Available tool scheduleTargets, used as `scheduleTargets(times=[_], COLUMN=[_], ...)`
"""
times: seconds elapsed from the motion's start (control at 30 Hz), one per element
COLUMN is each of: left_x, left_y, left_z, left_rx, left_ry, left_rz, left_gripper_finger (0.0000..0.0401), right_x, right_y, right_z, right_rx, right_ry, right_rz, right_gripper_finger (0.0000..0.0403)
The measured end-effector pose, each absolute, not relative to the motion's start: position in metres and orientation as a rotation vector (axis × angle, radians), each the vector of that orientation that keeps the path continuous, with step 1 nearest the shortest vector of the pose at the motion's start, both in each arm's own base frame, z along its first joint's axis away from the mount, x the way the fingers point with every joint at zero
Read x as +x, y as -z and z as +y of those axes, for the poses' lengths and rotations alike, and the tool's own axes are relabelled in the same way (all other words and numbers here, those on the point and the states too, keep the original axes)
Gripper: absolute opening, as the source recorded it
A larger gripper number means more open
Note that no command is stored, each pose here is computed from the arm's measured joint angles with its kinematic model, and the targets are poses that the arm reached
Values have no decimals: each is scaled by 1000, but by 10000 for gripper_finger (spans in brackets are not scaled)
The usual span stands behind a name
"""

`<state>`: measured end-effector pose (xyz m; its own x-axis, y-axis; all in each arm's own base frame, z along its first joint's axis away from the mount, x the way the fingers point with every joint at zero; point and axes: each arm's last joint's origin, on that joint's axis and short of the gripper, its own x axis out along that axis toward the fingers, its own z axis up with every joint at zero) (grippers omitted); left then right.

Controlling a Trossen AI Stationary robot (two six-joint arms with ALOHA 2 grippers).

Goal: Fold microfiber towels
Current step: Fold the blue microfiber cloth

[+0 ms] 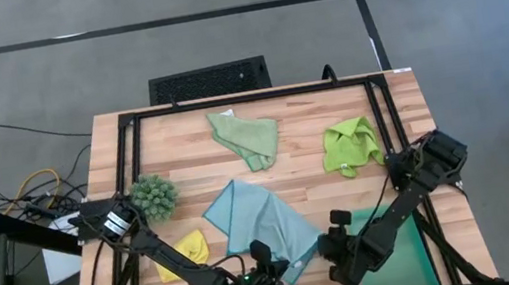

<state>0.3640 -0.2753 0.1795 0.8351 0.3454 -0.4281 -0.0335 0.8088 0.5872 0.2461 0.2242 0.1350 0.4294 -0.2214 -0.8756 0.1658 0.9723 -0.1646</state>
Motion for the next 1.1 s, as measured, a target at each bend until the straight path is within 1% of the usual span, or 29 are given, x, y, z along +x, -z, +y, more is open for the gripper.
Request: scheduleTargets(times=[0.13, 0.23, 0.37, 0.47, 0.53, 0.7, 0.8, 0.9, 1.0, 1.1], left_x=[369, 372, 376, 377, 378, 380, 383, 386, 389, 394], left_y=[-178, -177, -177, -177, -176, -176, -175, -175, -176, -178], left_z=[-269, -264, -260, -259, -258, -256, -253, -249, -246, -244], left_rx=[541, 515, 489, 467, 460, 428, 406, 371, 348, 339], left_ry=[-177, -182, -174, -175, -165, -134, -101, -102, -107, -88], left_rz=[580, 589, 599, 600, 604, 618, 634, 638, 627, 608], left_gripper_finger=[1, 1, 1, 1, 1, 2, 2, 3, 17, 52], right_x=[246, 245, 245, 250, 256, 272, 279, 282, 283, 283], right_y=[-148, -155, -162, -167, -169, -163, -156, -157, -158, -159], right_z=[237, 248, 262, 269, 268, 259, 249, 247, 249, 251], right_rx=[-88, -142, -239, -287, -294, -269, -249, -250, -259, -257], right_ry=[201, 162, 96, 88, 98, 80, 79, 79, 56, 38], right_rz=[1085, 1025, 877, 764, 719, 681, 685, 676, 662, 655], right_gripper_finger=[120, 112, 108, 108, 108, 108, 108, 108, 108, 108])
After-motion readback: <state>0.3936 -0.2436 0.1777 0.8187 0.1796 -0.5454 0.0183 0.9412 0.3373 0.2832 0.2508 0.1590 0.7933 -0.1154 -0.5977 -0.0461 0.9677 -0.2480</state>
